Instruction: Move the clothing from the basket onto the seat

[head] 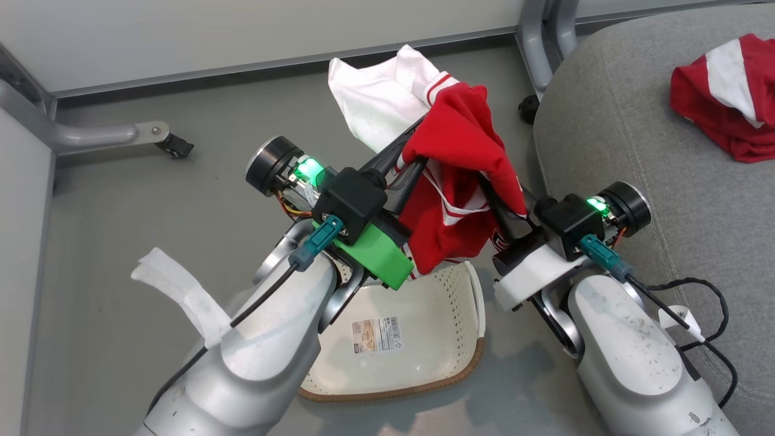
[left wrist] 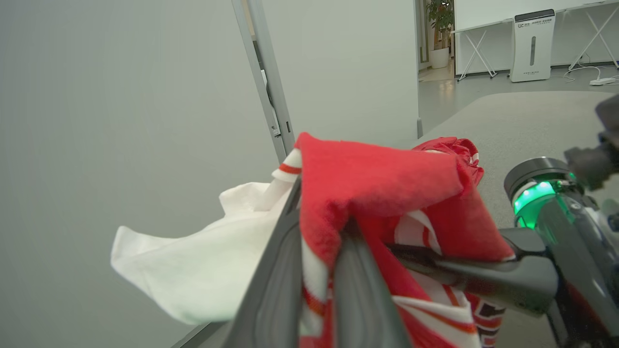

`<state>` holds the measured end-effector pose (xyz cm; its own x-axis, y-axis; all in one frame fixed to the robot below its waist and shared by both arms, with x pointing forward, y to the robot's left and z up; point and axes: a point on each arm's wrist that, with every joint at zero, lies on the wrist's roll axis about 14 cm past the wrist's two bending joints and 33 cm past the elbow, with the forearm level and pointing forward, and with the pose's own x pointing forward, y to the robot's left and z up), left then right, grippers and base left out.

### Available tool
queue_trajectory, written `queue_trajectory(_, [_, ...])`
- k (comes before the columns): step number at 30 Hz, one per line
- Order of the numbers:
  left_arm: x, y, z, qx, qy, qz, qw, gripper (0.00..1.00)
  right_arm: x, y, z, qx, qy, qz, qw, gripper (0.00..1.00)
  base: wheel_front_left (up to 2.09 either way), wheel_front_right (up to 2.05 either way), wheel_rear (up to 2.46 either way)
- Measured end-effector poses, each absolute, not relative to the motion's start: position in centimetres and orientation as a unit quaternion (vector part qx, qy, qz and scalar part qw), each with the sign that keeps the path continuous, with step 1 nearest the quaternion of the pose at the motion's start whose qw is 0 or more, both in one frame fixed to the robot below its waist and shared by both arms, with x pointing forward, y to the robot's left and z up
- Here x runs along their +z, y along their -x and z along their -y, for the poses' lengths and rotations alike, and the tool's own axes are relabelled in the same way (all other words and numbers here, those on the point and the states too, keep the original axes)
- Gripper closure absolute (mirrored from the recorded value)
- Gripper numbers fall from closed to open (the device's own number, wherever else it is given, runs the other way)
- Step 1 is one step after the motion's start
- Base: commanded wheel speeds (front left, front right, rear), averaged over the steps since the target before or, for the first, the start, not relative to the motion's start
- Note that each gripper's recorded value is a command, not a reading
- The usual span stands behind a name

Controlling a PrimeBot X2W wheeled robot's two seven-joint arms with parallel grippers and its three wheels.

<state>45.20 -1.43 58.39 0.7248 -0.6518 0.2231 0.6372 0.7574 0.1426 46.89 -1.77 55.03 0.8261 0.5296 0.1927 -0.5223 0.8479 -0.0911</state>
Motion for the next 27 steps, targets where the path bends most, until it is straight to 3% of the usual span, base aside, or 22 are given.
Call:
queue_trajectory(15, [57.5, -45.3, 1.7, -0.352, -0.028, 0.119, 0.928, 1.0, 55.7, -47.5, 2.5, 0.26, -0.003, 0.113, 0.959, 1.0, 0.0, 0.0, 0.0])
queue_trajectory(17, [57.4, -45.2, 1.7, -0.352, -0.029, 0.118, 0.928, 0.6, 55.8, -47.6, 2.6, 0.257, -0.005, 0.114, 0.959, 1.0, 0.0, 0.0, 0.0])
queue_trajectory(18, [57.4, -45.3, 1.6, -0.351, -0.029, 0.118, 0.928, 0.0, 55.9, -47.6, 2.7, 0.256, -0.007, 0.115, 0.96, 1.0, 0.0, 0.0, 0.0])
queue_trajectory(27, [56.6, -45.0, 1.7, -0.352, -0.033, 0.109, 0.929, 0.0, 56.1, -48.2, 3.5, 0.241, -0.015, 0.118, 0.963, 1.0, 0.0, 0.0, 0.0])
